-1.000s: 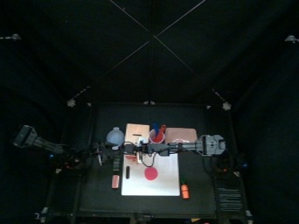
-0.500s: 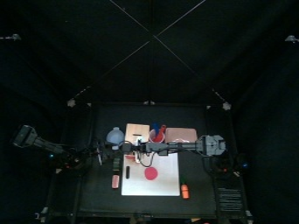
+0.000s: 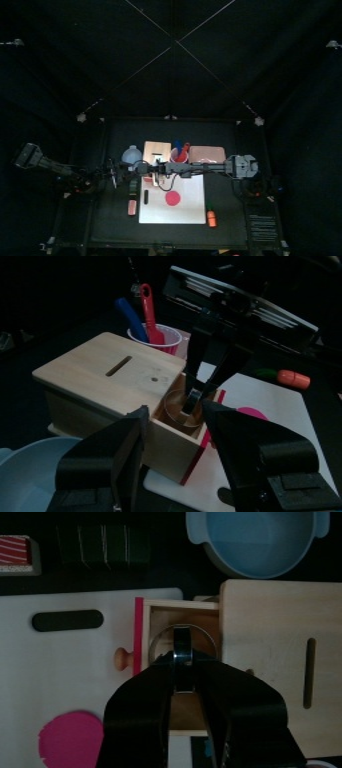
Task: Get the cutter from the drawer then cut the dough then place the extra dough in the bowl
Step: Place the cutter on the board
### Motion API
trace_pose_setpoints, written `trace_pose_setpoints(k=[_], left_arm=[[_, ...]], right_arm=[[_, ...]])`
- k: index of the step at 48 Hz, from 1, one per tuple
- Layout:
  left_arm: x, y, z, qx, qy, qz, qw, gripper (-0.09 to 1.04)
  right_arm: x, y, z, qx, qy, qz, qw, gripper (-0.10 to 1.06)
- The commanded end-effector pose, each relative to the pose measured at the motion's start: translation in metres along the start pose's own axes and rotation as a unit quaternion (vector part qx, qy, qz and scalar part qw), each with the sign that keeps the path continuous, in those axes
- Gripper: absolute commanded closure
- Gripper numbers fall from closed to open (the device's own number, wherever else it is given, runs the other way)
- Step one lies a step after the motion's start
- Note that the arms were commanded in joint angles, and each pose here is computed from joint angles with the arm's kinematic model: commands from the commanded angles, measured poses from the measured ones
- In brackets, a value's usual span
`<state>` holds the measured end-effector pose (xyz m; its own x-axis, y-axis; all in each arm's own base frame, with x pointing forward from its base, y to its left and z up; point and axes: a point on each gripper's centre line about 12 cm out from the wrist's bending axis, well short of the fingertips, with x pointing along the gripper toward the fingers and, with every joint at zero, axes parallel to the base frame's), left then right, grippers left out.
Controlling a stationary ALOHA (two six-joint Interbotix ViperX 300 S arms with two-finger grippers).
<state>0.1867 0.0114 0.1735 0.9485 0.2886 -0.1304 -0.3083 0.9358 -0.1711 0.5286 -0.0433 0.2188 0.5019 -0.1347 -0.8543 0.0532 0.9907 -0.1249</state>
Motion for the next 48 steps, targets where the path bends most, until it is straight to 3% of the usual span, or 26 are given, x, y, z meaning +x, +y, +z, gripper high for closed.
trace_pose_setpoints(k=[1, 23, 35, 48], left_arm=[[0.002, -0.002, 0.005, -0.005, -0.008, 0.0, 1.0, 0.11], [0.001, 0.0, 0.002, -0.007, -0.002, 0.004, 1.0, 0.11], [0.001, 0.001, 0.001, -0.011, 0.0, 0.008, 1.0, 0.11], [0.001, 0.002, 0.0, -0.015, 0.004, 0.013, 1.0, 0.11]], right_arm=[[-0.033, -0.001, 0.019, 0.003, -0.038, 0.0, 0.9993, 0.37], [-0.048, 0.0, 0.026, 0.026, -0.033, -0.014, 0.999, 0.37], [-0.086, -0.003, 0.034, 0.035, -0.058, -0.014, 0.9976, 0.37], [-0.117, 0.005, 0.016, 0.032, -0.047, -0.006, 0.9984, 0.37]])
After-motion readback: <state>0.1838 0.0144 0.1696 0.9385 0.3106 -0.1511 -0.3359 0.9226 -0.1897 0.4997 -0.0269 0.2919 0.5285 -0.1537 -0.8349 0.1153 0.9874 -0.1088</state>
